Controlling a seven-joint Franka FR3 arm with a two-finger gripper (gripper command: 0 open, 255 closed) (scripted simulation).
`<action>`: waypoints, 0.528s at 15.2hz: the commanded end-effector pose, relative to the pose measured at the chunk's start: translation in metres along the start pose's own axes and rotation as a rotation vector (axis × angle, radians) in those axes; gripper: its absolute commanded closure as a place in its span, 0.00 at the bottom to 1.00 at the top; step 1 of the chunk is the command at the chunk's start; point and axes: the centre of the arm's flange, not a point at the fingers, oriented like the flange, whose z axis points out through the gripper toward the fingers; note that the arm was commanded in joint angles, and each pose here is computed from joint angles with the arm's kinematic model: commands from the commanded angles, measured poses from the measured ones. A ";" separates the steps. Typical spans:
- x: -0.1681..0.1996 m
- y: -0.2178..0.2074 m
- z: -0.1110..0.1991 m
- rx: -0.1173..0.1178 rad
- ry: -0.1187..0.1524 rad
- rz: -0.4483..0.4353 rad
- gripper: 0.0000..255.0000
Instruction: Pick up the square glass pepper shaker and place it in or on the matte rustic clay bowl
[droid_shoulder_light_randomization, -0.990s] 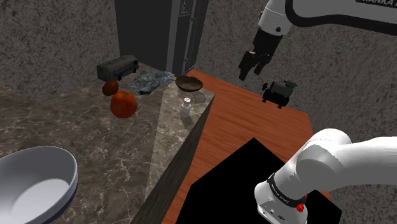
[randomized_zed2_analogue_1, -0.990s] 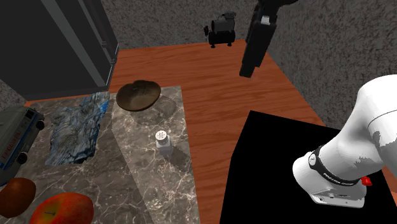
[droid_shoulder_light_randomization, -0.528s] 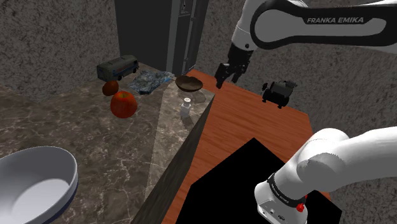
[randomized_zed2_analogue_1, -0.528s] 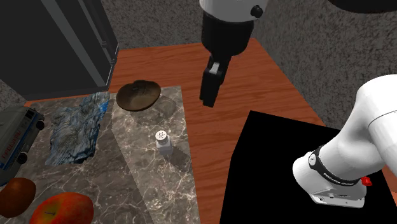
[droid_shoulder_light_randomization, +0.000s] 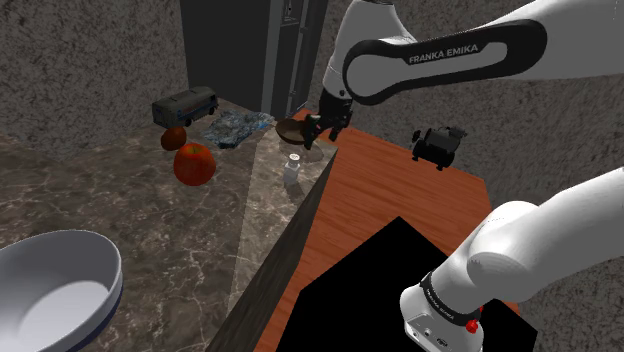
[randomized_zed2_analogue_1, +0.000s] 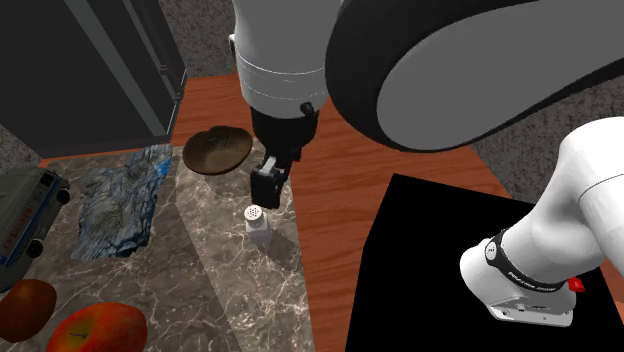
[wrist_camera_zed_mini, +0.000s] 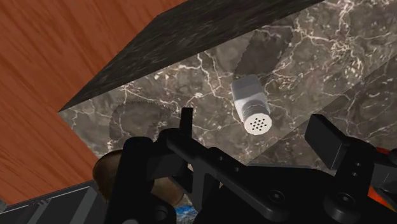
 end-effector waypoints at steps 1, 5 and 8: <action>0.014 -0.009 0.019 0.008 0.009 -0.001 0.00; 0.042 -0.030 0.053 0.022 0.025 -0.003 0.00; 0.042 -0.030 0.069 0.022 0.025 -0.003 0.00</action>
